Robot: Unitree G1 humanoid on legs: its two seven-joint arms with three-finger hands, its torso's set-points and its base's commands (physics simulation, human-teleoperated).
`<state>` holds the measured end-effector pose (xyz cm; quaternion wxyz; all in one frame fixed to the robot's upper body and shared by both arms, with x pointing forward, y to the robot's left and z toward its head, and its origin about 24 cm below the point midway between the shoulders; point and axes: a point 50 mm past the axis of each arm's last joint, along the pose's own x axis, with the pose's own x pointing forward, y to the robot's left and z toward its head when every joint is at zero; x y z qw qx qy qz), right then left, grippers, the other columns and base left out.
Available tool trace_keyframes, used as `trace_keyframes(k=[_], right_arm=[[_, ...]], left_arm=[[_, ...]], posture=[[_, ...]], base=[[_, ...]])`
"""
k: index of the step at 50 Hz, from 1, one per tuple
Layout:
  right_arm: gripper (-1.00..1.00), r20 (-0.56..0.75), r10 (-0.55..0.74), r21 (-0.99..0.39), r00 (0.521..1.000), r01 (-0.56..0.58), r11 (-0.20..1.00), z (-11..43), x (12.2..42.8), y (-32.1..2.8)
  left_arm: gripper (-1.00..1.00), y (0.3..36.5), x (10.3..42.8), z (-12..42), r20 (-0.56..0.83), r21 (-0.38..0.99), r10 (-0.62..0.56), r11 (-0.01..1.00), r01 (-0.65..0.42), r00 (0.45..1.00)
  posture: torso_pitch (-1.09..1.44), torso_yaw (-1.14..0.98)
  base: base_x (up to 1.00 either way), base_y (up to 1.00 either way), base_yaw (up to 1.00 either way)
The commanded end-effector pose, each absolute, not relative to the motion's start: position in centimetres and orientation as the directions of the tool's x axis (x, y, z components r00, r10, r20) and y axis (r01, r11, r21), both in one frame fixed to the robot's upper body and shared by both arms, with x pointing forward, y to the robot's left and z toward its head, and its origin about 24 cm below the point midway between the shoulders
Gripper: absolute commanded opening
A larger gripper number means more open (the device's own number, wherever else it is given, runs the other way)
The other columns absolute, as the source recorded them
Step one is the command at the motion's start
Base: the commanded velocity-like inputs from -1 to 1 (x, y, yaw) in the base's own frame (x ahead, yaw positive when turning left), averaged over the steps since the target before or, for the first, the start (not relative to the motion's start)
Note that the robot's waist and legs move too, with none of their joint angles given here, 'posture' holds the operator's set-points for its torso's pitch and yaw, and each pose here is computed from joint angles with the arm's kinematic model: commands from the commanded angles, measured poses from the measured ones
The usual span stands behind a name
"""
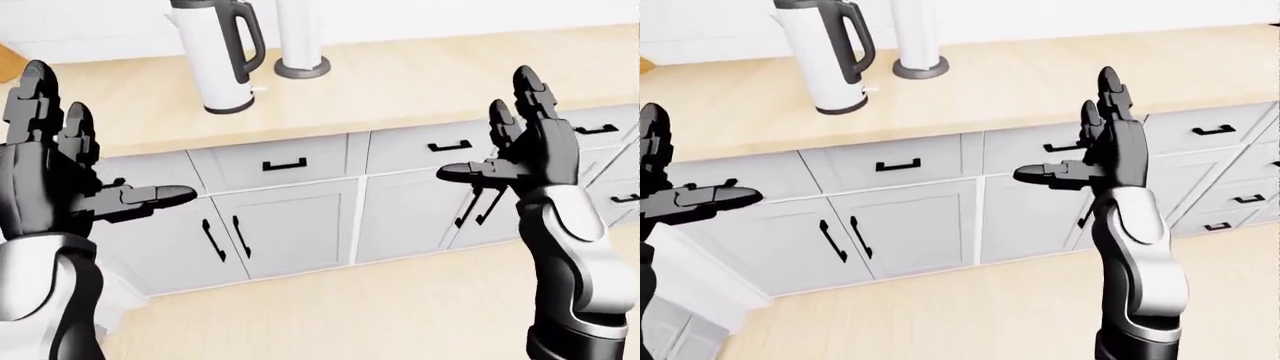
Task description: Press the button to open the lid of the electric kettle.
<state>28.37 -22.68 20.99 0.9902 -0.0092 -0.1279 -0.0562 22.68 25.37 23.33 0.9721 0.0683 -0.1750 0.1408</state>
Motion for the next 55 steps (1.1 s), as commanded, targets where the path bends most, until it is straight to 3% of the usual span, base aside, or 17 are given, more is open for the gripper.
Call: trace_keyframes(k=[1, 55], right_arm=[[1.00, 0.344, -0.117, -0.015, 0.932, 0.130, 0.991, 22.89, 27.84, -22.97], [1.00, 0.346, -0.119, -0.012, 0.931, 0.131, 0.991, 23.24, 27.79, -23.06]], left_arm=[[1.00, 24.96, 22.27, 24.67, 0.433, 0.093, 0.228, 0.951, -0.295, 0.872], [1.00, 24.93, 22.31, 24.72, 0.433, 0.092, 0.228, 0.951, -0.294, 0.872]], posture=[[0.00, 0.00], [0.00, 0.00]], base=[[0.08, 0.00, 0.00], [0.09, 0.05, 0.00]])
